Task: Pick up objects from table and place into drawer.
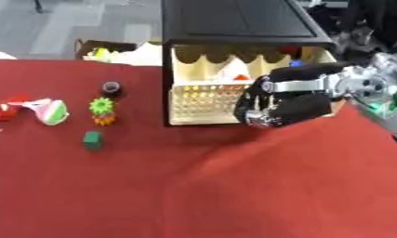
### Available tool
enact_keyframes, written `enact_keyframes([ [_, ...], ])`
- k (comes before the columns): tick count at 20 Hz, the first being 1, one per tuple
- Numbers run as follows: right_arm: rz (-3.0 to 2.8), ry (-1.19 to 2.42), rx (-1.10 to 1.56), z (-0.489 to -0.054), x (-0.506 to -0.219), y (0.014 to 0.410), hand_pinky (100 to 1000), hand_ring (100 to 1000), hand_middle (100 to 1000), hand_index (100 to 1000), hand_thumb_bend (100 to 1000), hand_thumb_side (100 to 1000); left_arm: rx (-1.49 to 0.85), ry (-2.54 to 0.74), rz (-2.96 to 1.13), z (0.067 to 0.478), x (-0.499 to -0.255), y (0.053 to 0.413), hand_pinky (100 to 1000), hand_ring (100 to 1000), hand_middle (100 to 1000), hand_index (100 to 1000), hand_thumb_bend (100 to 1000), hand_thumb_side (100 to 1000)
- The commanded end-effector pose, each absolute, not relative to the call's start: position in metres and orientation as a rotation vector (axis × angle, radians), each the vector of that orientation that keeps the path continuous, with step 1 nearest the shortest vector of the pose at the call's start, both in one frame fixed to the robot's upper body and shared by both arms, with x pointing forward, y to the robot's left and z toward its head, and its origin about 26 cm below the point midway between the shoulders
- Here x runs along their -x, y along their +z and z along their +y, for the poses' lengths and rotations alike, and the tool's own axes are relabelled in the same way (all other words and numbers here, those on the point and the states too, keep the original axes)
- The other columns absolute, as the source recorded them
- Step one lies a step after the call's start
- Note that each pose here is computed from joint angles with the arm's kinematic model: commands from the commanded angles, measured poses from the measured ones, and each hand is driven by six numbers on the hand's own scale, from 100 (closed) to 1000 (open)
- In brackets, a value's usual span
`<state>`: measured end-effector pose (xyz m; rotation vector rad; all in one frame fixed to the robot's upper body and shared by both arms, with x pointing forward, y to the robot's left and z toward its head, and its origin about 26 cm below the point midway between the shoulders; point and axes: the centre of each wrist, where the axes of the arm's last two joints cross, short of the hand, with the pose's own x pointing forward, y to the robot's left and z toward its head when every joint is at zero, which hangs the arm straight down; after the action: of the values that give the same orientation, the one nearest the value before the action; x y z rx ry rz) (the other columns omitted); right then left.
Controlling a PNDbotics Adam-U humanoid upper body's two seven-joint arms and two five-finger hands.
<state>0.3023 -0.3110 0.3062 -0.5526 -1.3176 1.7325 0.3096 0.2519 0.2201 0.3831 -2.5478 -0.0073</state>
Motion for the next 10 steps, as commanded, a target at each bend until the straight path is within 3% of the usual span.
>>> enact_keyframes([
  [1,-1.326,1.717,0.621,-0.3181,-0.3042,0.3171,439,602,677,825,100,1000,-0.384,-0.016,-2.580,0.2516,-0.3071,0.2280,485,609,638,773,100,954],
  [10,-1.327,1.694,0.641,-0.3261,-0.3125,0.3150,443,605,677,818,100,1000,-0.385,-0.014,-2.580,0.2517,-0.3071,0.2279,484,608,637,771,100,956],
])
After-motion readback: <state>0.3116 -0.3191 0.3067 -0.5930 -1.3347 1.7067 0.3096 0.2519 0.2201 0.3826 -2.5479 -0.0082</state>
